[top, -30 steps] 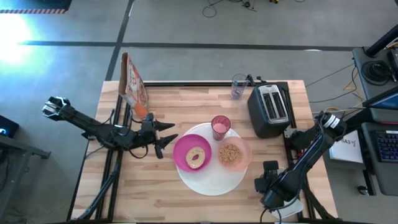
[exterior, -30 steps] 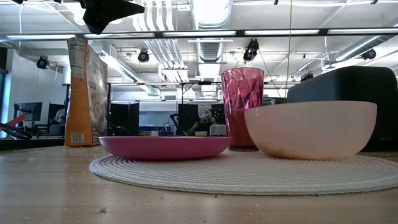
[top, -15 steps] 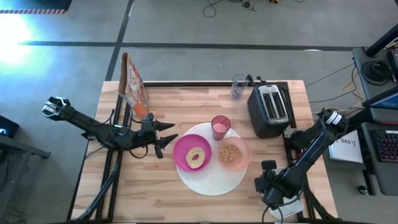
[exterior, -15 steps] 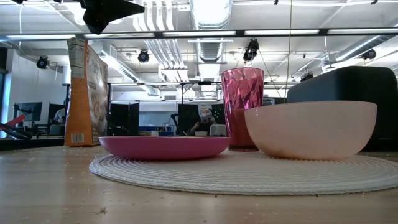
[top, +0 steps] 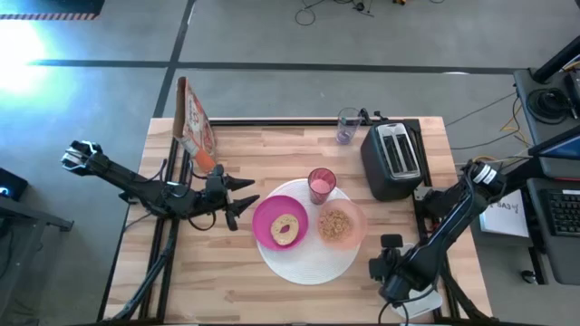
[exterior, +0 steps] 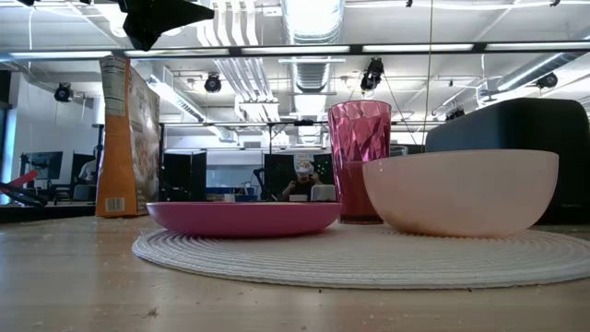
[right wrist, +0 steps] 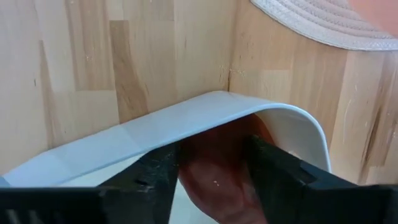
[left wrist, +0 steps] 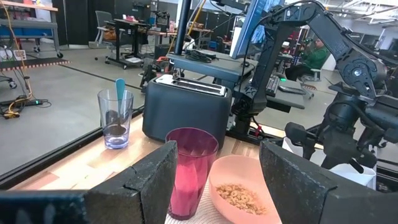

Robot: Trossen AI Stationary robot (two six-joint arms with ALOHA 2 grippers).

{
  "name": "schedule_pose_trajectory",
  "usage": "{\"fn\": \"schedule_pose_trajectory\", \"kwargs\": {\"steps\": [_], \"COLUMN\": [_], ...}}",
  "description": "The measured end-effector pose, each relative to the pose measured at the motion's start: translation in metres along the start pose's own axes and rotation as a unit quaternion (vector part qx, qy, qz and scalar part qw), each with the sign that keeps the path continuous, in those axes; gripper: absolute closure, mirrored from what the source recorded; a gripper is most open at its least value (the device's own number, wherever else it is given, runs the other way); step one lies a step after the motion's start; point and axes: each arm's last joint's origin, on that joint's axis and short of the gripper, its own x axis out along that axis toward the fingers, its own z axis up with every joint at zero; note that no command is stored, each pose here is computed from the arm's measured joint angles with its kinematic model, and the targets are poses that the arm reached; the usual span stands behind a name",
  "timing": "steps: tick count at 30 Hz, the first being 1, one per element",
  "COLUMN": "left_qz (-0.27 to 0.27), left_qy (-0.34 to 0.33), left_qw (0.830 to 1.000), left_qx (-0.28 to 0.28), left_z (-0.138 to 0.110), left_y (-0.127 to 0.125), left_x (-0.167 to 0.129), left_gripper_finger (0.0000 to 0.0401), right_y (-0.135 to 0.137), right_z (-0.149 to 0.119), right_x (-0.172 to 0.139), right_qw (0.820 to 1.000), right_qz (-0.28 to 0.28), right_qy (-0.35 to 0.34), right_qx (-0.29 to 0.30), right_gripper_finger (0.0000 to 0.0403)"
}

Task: Arrange a breakfast setting
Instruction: Put the apple on the white placemat beside the red cup

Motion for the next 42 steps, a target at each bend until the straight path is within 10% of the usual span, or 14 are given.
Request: {"fn": "schedule_pose_trajectory", "kwargs": {"steps": [13, 42], "left_qz": [0.0, -0.001], "left_qy": [-0.002, -0.006], "left_qw": [1.0, 1.0], "left_qx": [-0.002, -0.005], "left_z": [0.001, 0.001], "left_y": [0.0, 0.0], "left_x": [0.0, 0.0], "left_gripper_finger": [0.0188, 0.0188], "right_y": [0.001, -0.005], "right_z": [0.0, -0.031], "right_x": [-0.031, 0.0], "right_qw": [0.997, 0.981], "right_qz": [-0.037, -0.002], "right_qy": [0.04, 0.175], "right_qx": [0.046, 0.08], "right_gripper_finger": [0.0153, 0.0159]}}
